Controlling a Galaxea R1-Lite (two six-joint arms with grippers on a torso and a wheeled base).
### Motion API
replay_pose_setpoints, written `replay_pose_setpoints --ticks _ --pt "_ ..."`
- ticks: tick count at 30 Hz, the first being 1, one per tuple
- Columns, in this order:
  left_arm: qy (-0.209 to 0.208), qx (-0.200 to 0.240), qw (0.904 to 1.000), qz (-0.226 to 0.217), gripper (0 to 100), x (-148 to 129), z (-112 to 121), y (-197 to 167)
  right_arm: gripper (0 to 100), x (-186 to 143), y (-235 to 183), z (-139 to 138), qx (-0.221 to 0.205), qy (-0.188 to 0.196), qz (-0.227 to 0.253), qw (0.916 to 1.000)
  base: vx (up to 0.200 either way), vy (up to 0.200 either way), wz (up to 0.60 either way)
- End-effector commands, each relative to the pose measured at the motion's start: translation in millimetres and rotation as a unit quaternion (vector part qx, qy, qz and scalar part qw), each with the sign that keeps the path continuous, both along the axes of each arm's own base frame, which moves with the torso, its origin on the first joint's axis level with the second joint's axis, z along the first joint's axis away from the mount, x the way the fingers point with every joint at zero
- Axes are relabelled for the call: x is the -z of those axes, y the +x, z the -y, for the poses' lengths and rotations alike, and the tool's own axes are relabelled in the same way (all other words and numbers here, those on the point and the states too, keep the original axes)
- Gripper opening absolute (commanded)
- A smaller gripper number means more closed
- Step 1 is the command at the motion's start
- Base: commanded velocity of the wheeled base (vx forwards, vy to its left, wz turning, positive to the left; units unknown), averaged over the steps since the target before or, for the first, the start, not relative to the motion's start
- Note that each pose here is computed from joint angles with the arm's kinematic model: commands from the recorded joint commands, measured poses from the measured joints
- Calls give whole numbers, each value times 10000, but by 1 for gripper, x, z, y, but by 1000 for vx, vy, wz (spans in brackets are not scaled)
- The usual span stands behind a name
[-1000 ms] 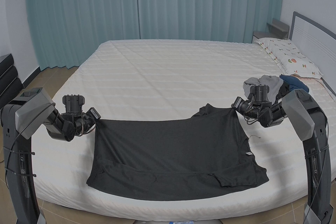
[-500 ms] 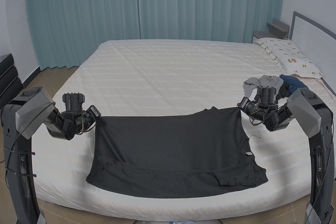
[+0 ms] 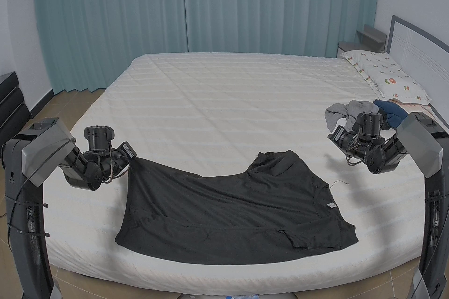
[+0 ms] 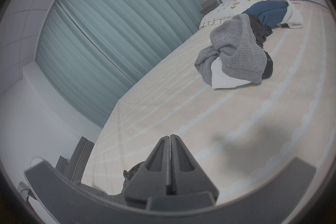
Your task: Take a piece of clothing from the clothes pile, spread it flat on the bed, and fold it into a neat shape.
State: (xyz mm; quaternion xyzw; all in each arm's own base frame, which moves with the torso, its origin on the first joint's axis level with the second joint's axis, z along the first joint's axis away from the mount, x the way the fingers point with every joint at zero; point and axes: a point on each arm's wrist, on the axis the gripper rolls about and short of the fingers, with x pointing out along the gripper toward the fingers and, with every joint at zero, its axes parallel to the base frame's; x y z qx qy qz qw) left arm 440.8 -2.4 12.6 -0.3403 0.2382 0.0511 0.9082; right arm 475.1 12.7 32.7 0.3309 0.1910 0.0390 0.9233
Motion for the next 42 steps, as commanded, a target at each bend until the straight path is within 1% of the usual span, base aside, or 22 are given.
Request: replay_pose_setpoints --ticks 1,2,6,9,11,12,15,19,20,21,23,29,38,39,42 --pt "2 51 10000 76 0 6 5 1 0 1 -3 3 20 -7 -37 10000 0 0 0" --pt "-2 58 9999 137 0 6 5 1 0 3 -4 3 12 -5 -75 10000 0 0 0" --pt "8 55 9999 107 0 8 5 0 0 11 -4 1 -25 -2 -183 9998 0 0 0" --pt "8 55 9999 92 0 9 5 0 0 16 -3 -4 -161 39 -246 9996 0 0 0" --pt "12 48 10000 76 0 10 5 0 0 21 -2 -16 -354 21 -338 9988 0 0 0" --pt "12 48 10000 76 0 10 5 0 100 21 -1 -18 -375 7 -350 9987 0 0 0" --pt "16 33 10000 7 0 13 4 -3 100 13 10 -33 -580 -146 -425 9973 0 0 0" --pt "10 22 10000 -39 0 14 4 -6 100 23 19 -48 -819 -278 -482 9951 0 0 0" --pt "10 22 10000 -39 0 14 4 -6 100 23 19 -48 -819 -278 -482 9951 0 0 0" --pt "10 7 10000 -55 0 16 2 -6 100 33 22 -54 -961 -407 -546 9930 0 0 0" --pt "10 7 10000 -62 0 16 2 -6 100 43 25 -60 -1071 -533 -589 9911 0 0 0" --pt "17 11 9999 -108 0 18 2 -8 100 58 29 -74 -1229 -602 -593 9888 0 0 0" --pt "10 7 9999 -116 0 19 2 -8 100 57 31 -75 -1248 -634 -528 9887 0 0 0" --pt "17 11 9999 -108 0 18 2 -8 0 57 31 -75 -1248 -634 -528 9887 0 0 0" --pt "17 11 9999 -100 0 18 2 -7 0 58 30 -74 -1241 -634 -536 9888 0 0 0"
